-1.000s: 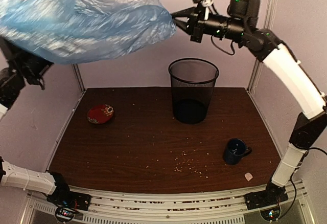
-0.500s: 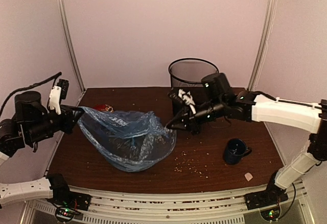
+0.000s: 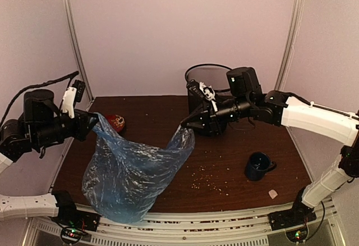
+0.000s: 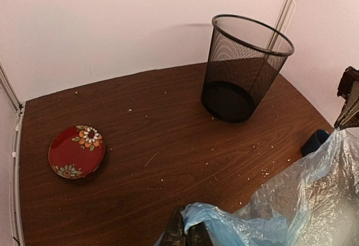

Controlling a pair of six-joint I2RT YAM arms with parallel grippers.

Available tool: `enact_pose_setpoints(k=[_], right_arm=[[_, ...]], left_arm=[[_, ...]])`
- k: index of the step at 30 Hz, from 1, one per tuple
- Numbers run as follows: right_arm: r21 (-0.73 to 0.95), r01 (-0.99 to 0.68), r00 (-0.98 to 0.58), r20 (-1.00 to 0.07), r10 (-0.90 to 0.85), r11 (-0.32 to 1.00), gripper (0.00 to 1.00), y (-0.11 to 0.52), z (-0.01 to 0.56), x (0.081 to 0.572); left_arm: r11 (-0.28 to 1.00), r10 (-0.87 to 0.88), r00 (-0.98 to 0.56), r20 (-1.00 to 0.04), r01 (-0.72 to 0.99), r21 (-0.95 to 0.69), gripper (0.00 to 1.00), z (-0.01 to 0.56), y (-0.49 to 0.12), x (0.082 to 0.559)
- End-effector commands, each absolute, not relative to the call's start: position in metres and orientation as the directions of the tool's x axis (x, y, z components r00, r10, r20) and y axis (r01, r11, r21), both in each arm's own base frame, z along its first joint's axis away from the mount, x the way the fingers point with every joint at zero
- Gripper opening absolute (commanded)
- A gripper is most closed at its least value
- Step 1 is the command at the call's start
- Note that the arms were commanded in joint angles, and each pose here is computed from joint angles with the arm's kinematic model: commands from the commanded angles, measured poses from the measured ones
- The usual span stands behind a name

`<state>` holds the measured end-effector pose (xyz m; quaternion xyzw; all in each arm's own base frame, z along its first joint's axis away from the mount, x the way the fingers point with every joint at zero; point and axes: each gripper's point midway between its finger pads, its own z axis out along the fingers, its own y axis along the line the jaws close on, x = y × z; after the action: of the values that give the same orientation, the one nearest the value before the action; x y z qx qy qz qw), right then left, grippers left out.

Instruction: Put the trash bags into the trash bin

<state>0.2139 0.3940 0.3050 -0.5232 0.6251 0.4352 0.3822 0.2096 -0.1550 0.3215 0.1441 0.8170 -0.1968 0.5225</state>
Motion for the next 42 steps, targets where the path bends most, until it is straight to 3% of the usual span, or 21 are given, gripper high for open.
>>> enact_pose_setpoints(k=[1, 3, 5, 7, 11, 15, 20, 24, 36, 39, 42], right_arm=[[0.086, -0.985, -0.123, -0.959, -0.254, 0.152, 0.00, 0.387, 0.349, 0.232], [0.077, -0.976, -0.130, -0.956, -0.264, 0.202, 0.09, 0.382, 0.352, 0.244], [0.064, -0.974, -0.127, -0.948, -0.292, 0.219, 0.39, 0.377, 0.352, 0.252], [0.059, -0.969, -0.132, -0.943, -0.306, 0.238, 0.53, 0.369, 0.357, 0.260], [0.069, -0.959, -0.144, -0.955, -0.260, 0.276, 0.61, 0.342, 0.381, 0.278], [-0.019, -0.917, -0.094, -0.960, -0.263, 0.398, 0.67, 0.312, 0.392, 0.300], [-0.124, -0.830, -0.114, -0.916, -0.383, 0.543, 0.62, 0.294, 0.371, 0.338], [-0.155, -0.823, -0.178, -0.843, -0.508, 0.546, 0.55, 0.294, 0.336, 0.358], [-0.163, -0.813, -0.276, -0.737, -0.617, 0.559, 0.47, 0.302, 0.288, 0.391], [-0.161, -0.810, -0.292, -0.723, -0.627, 0.564, 0.42, 0.304, 0.283, 0.396], [-0.156, -0.815, -0.306, -0.701, -0.644, 0.558, 0.30, 0.306, 0.276, 0.397]], left_arm=[[0.866, -0.081, -0.282, -0.956, 0.454, -0.208, 0.00, 0.375, -0.142, 0.201], [0.866, -0.107, -0.234, -0.966, 0.455, -0.206, 0.00, 0.384, -0.136, 0.199], [0.878, -0.106, -0.206, -0.973, 0.440, -0.189, 0.00, 0.388, -0.131, 0.200], [0.886, -0.095, -0.188, -0.978, 0.432, -0.169, 0.00, 0.390, -0.128, 0.201], [0.884, -0.071, -0.150, -0.986, 0.449, -0.132, 0.00, 0.396, -0.129, 0.200], [0.833, -0.052, -0.104, -0.993, 0.544, -0.100, 0.00, 0.391, -0.146, 0.194], [0.773, -0.029, -0.041, -0.999, 0.633, -0.048, 0.00, 0.380, -0.162, 0.185], [0.783, -0.004, -0.011, -1.000, 0.622, -0.010, 0.00, 0.371, -0.159, 0.186], [0.809, -0.023, 0.048, -0.999, 0.587, 0.010, 0.00, 0.357, -0.136, 0.173], [0.808, -0.037, 0.058, -0.998, 0.589, 0.004, 0.00, 0.355, -0.133, 0.170], [0.806, -0.065, 0.070, -0.995, 0.592, -0.011, 0.00, 0.357, -0.128, 0.165]])
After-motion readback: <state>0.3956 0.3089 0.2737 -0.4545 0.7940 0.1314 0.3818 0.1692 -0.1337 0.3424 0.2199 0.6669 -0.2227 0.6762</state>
